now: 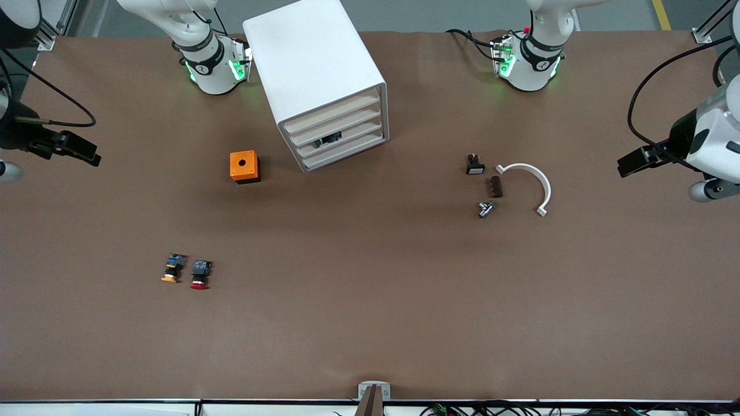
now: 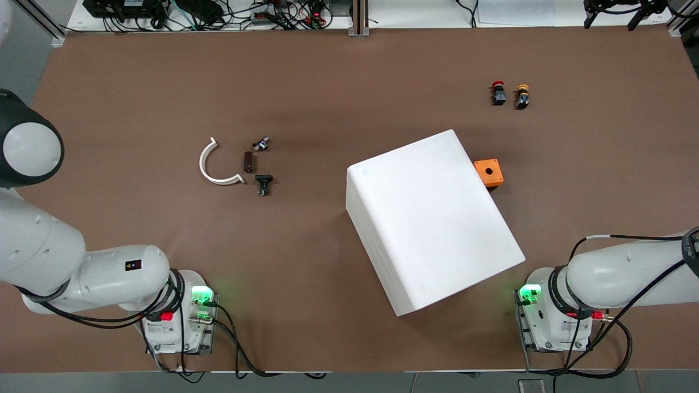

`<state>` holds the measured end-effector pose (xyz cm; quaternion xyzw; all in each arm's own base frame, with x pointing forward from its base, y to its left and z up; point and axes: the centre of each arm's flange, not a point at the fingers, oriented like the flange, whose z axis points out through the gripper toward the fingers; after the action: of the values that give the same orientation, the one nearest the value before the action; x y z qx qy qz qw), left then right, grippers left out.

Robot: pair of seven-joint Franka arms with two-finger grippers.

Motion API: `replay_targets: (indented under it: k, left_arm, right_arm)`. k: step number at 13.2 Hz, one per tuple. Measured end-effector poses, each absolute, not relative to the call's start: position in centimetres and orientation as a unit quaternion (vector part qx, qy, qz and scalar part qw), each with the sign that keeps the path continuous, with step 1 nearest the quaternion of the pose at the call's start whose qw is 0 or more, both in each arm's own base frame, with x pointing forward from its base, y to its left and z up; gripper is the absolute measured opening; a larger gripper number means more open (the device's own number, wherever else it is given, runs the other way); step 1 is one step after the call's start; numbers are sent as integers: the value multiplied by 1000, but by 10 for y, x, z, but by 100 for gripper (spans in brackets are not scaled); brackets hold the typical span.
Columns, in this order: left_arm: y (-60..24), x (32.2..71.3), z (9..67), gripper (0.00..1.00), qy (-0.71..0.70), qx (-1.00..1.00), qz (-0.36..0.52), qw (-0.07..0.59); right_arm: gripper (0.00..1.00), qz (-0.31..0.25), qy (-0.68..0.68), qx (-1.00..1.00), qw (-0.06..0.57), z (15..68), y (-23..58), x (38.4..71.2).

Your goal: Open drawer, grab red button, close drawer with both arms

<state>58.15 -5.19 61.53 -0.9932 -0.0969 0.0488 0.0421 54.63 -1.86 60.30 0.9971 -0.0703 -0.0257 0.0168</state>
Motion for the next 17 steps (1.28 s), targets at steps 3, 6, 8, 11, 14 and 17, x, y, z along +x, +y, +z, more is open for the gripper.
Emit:
replay_targets:
  k: [3, 6, 8, 11, 14, 17]
  left_arm:
    - [-53, 576, 626, 100, -83, -995, 40, 43]
    - [-54, 562, 645, 100, -65, -996, 25, 48]
    - [-56, 549, 658, 100, -36, -998, 17, 53]
    - [-63, 534, 665, 100, -8, -998, 12, 55]
    - [-51, 523, 651, 100, -17, -999, 13, 43]
    - [-45, 515, 650, 100, -22, -999, 13, 43]
  right_arm:
    - [100, -8, -65, 998, 16, 613, -39, 548]
    - [100, 17, -62, 998, 16, 630, -41, 551]
    - [100, 20, -60, 998, 16, 633, -39, 551]
    - [100, 17, -59, 998, 16, 631, -39, 552]
    - [100, 17, -58, 998, 16, 631, -38, 552]
    - [100, 17, -57, 998, 16, 631, -38, 552]
